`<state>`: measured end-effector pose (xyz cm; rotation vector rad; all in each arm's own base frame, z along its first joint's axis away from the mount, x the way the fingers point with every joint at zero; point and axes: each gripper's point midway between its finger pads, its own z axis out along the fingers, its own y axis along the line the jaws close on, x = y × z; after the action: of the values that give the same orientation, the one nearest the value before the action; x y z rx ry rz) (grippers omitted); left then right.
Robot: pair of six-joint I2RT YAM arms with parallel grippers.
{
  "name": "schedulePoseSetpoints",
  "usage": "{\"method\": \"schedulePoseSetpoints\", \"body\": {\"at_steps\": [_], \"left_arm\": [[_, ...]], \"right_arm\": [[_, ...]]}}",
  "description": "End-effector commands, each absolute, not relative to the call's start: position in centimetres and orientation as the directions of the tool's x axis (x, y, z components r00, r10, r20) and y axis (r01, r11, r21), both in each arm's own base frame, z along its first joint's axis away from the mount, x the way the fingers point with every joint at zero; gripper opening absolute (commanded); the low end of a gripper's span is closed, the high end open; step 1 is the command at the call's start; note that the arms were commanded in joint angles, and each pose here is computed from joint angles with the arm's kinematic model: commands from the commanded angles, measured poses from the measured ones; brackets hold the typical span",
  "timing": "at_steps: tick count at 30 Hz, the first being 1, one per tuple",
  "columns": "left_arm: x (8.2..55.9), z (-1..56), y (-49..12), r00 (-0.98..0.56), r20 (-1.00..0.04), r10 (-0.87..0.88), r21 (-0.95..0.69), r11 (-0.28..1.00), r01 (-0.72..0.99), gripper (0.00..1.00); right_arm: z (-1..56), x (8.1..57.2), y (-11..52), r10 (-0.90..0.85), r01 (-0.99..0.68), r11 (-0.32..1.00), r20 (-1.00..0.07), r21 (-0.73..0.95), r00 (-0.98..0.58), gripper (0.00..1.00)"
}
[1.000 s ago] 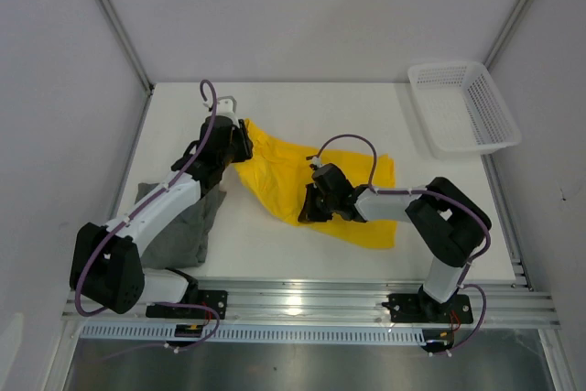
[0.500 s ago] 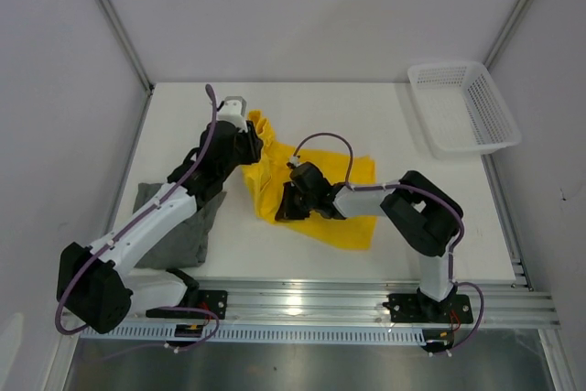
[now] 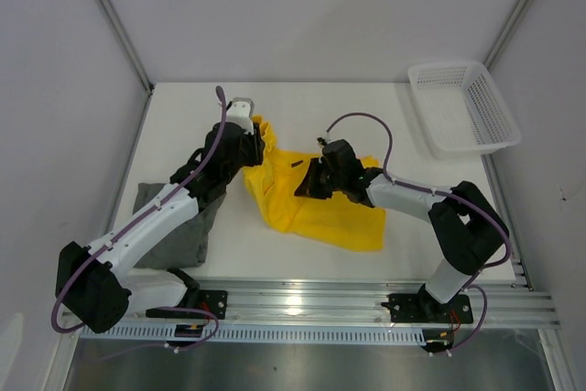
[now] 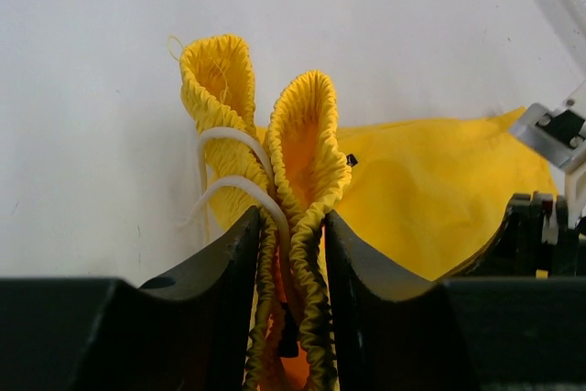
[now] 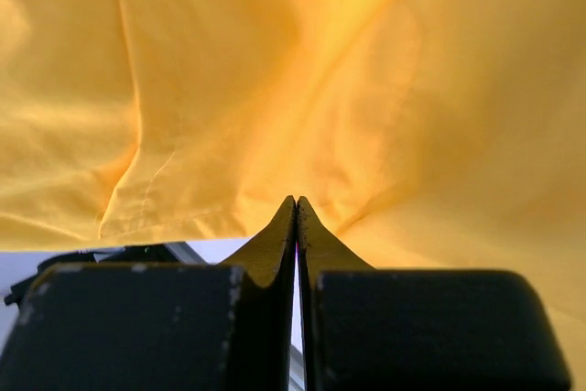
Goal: Fold and stack the shorts
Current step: Fold the shorts
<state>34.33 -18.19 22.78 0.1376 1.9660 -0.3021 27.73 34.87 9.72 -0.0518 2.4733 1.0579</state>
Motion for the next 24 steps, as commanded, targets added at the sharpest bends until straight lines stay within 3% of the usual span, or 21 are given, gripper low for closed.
{"method": "schedulePoseSetpoints", "body": {"at_steps": [1, 24], "left_arm": [[34.7, 27.5, -18.1, -0.291, -0.954, -0.069, -0.145, 0.958, 0.248, 0.0], [34.3, 27.4, -19.0, -0.236, -0.972, -0.005, -0.081, 0.946, 0.315, 0.0]], "right_arm": [[9.2, 28.4, 33.1, 0.141, -0.181, 0.73, -0.404, 0.66, -0.904, 0.0], [3.2, 31.2, 37.3, 0.129, -0.127, 0.66, -0.279, 0.74, -0.952, 0.0]]}}
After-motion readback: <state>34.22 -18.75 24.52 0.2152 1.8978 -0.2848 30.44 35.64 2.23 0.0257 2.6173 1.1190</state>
